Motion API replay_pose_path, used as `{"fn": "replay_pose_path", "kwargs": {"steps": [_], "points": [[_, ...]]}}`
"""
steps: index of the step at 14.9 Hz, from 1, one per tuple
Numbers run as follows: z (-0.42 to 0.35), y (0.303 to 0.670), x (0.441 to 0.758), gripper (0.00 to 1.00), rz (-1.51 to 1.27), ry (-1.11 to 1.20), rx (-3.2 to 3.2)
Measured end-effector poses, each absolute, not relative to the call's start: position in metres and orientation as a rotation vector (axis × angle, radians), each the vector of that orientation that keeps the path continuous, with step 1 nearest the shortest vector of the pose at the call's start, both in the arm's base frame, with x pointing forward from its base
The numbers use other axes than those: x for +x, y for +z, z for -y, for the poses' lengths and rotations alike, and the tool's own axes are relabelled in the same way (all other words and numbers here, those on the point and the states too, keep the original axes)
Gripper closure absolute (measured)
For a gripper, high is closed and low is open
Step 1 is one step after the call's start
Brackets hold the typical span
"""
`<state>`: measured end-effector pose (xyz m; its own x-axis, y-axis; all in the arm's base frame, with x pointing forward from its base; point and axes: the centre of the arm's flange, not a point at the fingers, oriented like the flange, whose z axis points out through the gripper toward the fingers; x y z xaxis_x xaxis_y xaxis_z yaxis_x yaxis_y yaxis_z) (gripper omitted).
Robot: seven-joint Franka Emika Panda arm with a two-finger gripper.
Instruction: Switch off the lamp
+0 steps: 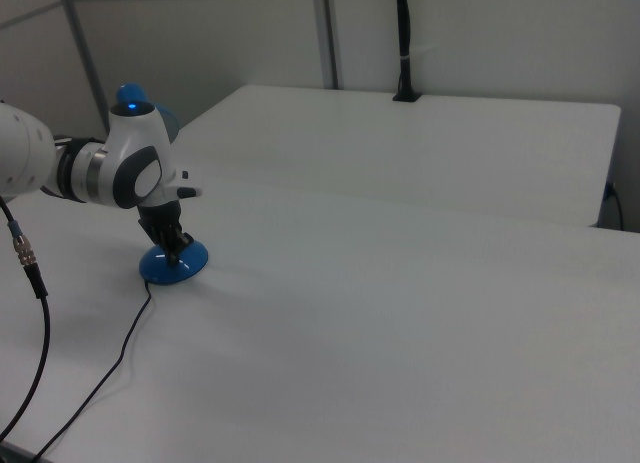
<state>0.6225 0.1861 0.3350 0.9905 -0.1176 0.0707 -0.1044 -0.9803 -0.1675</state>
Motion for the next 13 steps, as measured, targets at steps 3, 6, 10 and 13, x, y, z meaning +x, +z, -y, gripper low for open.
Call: {"fn": "replay_pose_path", "kwargs": {"steps": [3,6,10,13], "points": [[-0.188,0.334,0.623,0.99,-0.164,-0.131,-2.967],[-0.188,0.334,0.623,0.99,-0.163,-0.131,-2.967],[-0.183,0.327,0.615,0.99,-0.166,0.000,-2.997],[-0.170,0.336,0.608,0.99,-0.172,0.115,-3.026]]}}
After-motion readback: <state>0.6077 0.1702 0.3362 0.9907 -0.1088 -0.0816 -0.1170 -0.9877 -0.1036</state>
